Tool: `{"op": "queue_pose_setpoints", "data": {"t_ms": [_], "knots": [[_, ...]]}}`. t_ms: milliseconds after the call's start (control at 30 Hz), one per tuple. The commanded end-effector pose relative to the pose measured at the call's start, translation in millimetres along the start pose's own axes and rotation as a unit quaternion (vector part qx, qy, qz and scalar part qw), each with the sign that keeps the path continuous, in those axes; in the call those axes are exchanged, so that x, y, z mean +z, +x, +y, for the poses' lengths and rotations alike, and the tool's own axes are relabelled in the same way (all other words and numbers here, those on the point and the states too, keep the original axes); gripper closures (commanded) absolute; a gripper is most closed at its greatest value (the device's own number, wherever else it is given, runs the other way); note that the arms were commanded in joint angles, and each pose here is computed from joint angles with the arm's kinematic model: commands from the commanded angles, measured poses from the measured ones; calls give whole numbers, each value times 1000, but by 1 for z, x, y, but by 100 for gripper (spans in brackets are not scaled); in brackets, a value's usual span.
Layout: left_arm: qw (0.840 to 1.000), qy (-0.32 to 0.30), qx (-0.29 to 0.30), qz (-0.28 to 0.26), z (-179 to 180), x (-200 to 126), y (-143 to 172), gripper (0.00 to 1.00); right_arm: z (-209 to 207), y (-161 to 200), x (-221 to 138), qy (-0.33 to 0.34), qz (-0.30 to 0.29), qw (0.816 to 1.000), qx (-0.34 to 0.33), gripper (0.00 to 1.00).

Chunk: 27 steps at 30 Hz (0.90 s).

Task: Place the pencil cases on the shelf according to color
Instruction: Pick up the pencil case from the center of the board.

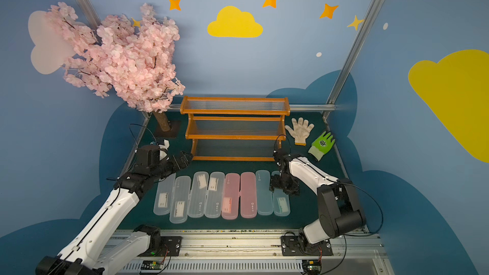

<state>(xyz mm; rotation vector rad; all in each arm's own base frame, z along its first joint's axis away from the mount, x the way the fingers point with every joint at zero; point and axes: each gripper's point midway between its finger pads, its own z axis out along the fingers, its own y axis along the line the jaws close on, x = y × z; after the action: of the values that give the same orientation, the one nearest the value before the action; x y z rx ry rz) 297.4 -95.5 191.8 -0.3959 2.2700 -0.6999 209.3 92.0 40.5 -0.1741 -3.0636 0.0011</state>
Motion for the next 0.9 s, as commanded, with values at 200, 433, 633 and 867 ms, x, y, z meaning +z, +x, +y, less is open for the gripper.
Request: {"op": "queue_pose_setpoints", "data": {"t_ms": [200, 433, 633, 867], "knots": [[998, 53, 30, -10, -26, -3, -3, 0, 0, -23, 14, 38, 16, 999, -29, 11], [998, 52, 31, -6, -30, -2, 0, 0, -26, -32, 13, 49, 12, 999, 2, 13], [998, 48, 27, 0, -30, 2, 4, 0, -28, -26, -8, 40, -11, 999, -7, 13], [999, 44, 29, 5, -28, 5, 8, 0, -25, 13, -14, 59, -17, 998, 7, 12]]}}
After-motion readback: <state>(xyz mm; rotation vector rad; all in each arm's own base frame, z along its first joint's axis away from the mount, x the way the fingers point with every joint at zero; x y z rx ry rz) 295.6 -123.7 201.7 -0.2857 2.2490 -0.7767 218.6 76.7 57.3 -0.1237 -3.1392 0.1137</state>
